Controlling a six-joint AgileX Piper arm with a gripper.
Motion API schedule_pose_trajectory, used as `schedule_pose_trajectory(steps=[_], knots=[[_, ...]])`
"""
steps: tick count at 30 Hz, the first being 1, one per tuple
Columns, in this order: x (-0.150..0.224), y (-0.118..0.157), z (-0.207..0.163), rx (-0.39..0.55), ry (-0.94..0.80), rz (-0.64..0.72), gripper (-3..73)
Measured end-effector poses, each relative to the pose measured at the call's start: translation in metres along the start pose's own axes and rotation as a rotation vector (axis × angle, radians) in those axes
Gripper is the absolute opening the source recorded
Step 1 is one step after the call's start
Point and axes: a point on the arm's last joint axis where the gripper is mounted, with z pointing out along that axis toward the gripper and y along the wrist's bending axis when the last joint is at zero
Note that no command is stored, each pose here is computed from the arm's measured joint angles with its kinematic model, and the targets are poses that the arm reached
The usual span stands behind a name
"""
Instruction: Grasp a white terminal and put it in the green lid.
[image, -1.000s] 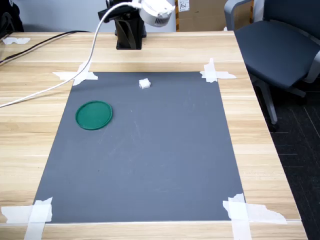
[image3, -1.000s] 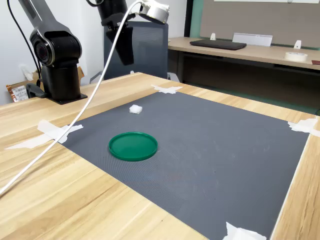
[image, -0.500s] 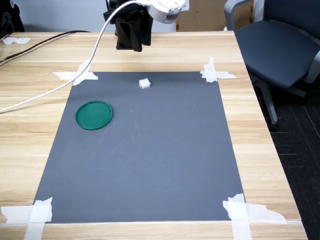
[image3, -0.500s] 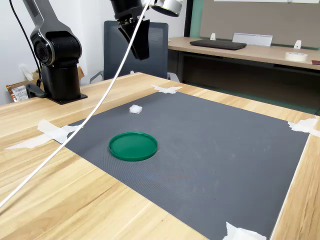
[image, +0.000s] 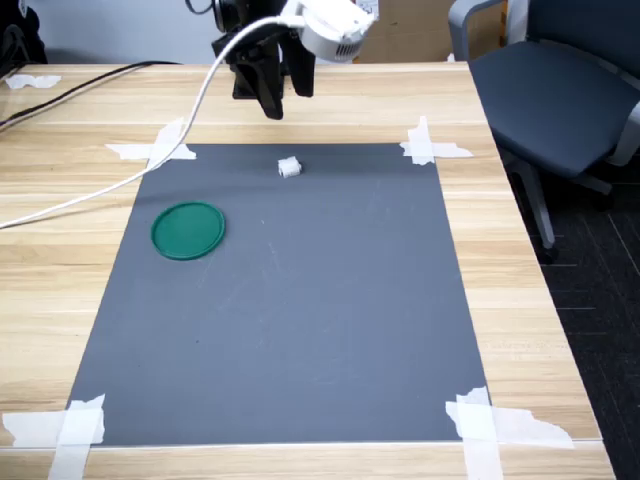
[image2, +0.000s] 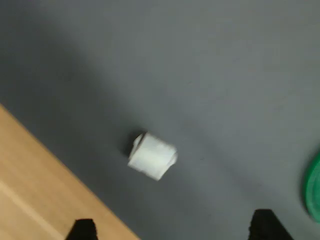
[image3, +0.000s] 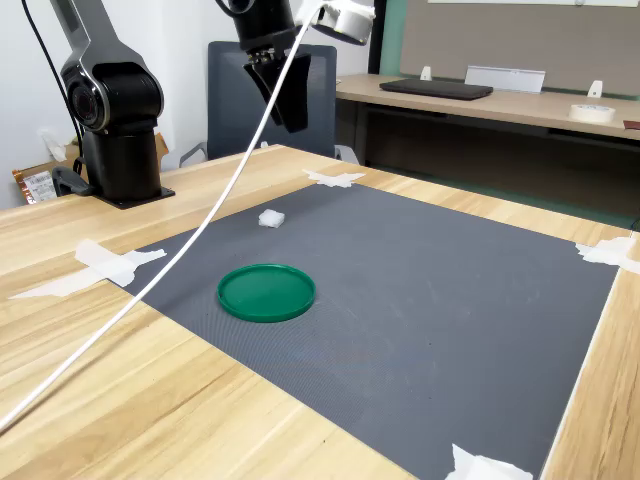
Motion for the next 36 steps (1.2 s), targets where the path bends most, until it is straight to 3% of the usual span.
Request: schedule_pose_trajectory(steps=[11,28,36], knots=[[0.002,-0.003,0.014,-0.066,0.086,-0.104,58.9],[0.003,-0.011,0.037,-0.135,0.174,-0.423,58.9],[0.012,-0.006,0.040,-0.072,0.154,-0.478,58.9]])
